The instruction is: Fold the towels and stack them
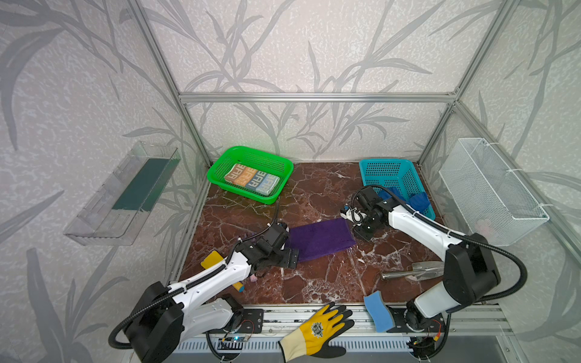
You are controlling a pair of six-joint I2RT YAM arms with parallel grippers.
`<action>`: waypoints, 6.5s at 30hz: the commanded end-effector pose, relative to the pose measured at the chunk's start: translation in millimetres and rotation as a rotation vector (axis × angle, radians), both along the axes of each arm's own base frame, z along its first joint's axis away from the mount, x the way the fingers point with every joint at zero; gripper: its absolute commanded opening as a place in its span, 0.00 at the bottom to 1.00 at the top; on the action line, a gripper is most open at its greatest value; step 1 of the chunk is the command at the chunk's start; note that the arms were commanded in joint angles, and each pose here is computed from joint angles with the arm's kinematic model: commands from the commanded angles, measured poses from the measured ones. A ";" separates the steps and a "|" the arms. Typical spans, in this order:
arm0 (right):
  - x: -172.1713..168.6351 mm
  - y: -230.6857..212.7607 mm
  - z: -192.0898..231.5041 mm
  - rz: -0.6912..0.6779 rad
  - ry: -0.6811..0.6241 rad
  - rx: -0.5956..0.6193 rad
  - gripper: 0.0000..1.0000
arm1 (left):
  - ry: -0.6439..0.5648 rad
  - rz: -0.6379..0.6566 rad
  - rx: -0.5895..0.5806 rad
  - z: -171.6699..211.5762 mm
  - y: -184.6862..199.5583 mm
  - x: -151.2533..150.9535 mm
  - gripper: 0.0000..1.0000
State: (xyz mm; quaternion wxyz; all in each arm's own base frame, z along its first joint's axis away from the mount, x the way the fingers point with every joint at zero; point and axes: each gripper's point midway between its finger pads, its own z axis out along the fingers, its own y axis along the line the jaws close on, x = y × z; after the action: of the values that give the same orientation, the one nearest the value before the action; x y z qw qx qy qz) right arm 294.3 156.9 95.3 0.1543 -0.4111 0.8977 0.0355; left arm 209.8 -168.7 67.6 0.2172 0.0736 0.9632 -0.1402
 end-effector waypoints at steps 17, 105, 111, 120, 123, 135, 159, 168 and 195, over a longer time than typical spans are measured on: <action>21.8 73.7 12.5 -0.281 -0.040 0.352 0.34 | 0.037 0.382 -0.167 -18.5 7.2 30.8 0.94; 11.6 67.8 60.7 -0.176 -0.592 0.561 0.99 | -0.162 -0.208 0.543 53.3 7.0 223.2 0.00; 7.8 68.9 43.5 -0.139 -0.577 0.539 0.99 | -0.182 -0.226 0.578 80.9 16.1 257.7 0.00; 11.1 76.7 27.2 -0.105 -0.539 0.507 0.99 | -0.216 -0.237 0.539 118.0 25.7 291.8 0.00; 12.7 80.2 21.7 -0.091 -0.523 0.493 0.99 | -0.194 -0.216 0.538 125.8 38.2 298.9 0.00; 21.3 90.1 2.1 -0.070 -0.473 0.455 0.99 | -0.137 -0.092 0.555 129.1 113.1 332.3 0.00; 20.7 115.7 -4.4 -0.021 -0.429 0.506 0.99 | -0.295 0.086 0.756 110.2 226.0 411.3 0.00; 20.8 127.7 -11.7 0.016 -0.418 0.467 0.99 | -0.297 0.123 0.831 104.4 253.3 418.6 0.00; 11.3 156.1 -13.7 0.096 -0.413 0.419 0.99 | -0.284 0.218 1.065 79.6 306.3 437.6 0.99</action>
State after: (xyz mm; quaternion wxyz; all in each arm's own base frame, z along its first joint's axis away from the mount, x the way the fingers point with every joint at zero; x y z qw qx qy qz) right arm 302.0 306.6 74.2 0.4045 -0.4070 0.8056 0.1472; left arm 641.4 124.6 130.5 0.2787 0.1082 0.8797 0.3698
